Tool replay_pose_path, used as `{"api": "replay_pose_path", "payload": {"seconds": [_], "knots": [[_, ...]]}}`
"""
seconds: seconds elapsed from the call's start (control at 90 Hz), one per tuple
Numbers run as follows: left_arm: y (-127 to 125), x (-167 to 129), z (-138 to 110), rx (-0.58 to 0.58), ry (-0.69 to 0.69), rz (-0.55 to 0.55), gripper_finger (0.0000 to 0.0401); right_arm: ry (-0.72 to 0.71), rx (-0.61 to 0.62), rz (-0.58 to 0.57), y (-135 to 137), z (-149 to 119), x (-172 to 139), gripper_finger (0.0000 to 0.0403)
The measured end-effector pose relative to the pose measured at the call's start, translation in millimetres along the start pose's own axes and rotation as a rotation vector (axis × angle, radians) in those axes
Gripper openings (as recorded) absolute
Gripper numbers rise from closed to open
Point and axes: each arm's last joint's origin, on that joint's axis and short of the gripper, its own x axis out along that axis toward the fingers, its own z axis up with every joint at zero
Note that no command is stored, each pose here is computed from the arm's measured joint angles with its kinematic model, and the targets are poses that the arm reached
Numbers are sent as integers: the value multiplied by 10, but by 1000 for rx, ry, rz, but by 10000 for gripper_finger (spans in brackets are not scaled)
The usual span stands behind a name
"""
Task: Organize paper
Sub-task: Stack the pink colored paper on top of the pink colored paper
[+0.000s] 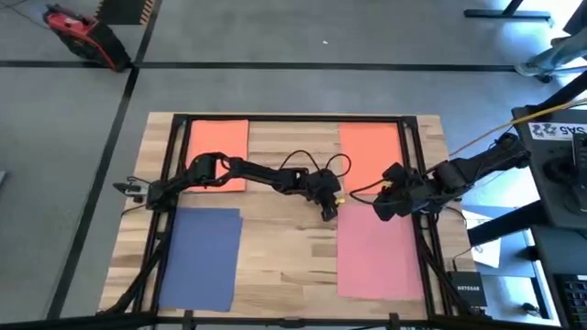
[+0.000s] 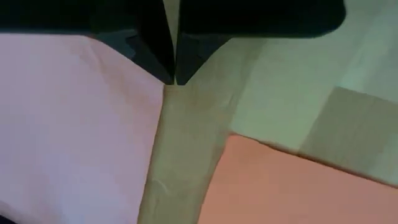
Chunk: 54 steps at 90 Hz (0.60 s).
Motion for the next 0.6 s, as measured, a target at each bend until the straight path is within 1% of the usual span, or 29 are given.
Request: {"api": "replay_pose_path", "payload": {"seconds": [0.111, 0.156, 0.233, 0.322, 0.433, 0.5, 0.6], "knots": [[-57, -114, 136, 43, 27, 2, 0, 0, 0, 0, 0, 0, 0, 0], [-93, -181, 191, 74, 51, -12, 0, 0, 1, 0, 0, 0, 0, 0], [-181, -267, 210, 139, 112, -44, 0, 0, 0, 0, 0, 0, 0, 0], [-322, -298, 141, 223, 189, -81, 0, 1, -3, -1, 0, 0, 0, 0], [-532, -310, -2, 334, 274, -125, 0, 1, -17, -1, -1, 0, 0, 0], [-666, -289, -83, 383, 284, -149, 0, 1, -21, -1, -1, -1, 0, 0], [-830, -240, -199, 405, 283, -160, 0, 2, -25, -2, -3, -1, 0, 0]]}}
